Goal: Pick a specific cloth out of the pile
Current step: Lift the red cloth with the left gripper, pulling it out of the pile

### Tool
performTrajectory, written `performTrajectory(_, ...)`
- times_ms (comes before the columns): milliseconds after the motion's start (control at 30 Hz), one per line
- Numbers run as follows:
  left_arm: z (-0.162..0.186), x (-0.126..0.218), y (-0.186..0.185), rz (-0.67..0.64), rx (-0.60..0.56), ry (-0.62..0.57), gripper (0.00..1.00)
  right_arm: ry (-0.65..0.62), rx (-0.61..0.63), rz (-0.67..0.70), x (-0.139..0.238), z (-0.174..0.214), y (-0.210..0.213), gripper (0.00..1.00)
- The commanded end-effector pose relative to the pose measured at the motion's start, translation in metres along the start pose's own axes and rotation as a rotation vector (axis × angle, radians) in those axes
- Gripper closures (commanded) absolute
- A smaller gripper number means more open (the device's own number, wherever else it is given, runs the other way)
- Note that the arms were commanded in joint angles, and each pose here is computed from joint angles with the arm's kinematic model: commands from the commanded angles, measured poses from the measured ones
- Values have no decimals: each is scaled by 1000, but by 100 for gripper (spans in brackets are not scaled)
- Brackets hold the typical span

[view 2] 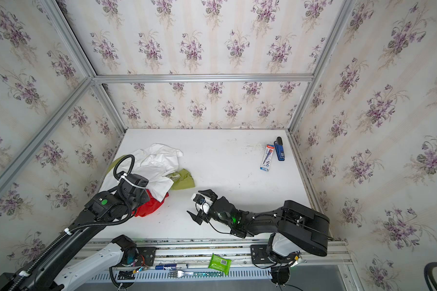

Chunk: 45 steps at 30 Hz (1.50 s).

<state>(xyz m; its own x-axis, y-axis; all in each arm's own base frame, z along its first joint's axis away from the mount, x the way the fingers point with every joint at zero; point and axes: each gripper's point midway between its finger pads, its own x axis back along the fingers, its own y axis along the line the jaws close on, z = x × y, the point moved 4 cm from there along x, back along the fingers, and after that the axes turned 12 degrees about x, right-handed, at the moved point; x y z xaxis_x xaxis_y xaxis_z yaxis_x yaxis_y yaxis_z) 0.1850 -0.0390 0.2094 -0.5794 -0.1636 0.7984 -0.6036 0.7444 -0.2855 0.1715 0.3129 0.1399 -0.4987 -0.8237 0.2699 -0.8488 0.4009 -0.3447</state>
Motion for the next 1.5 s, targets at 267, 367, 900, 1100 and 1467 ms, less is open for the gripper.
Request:
performTrajectory(267,-39,22,-1,11,1,-126,89,-90,35,-8,-2,-33,-3,0)
performTrajectory(367,-47,28,-3,28,4,-148,89,-112,53,-14,-3,-39,-3,0)
performTrajectory(900,-70,53,-12,101,27,-214,89,-307,227,-61,-9,-71,6,5)
performTrajectory(1100,-73,60,-15,127,23,-213,89,-334,256,-64,-13,-78,6,5)
performTrajectory(1467,-81,76,-16,175,37,-237,89,-358,286,-83,-14,-84,11,6)
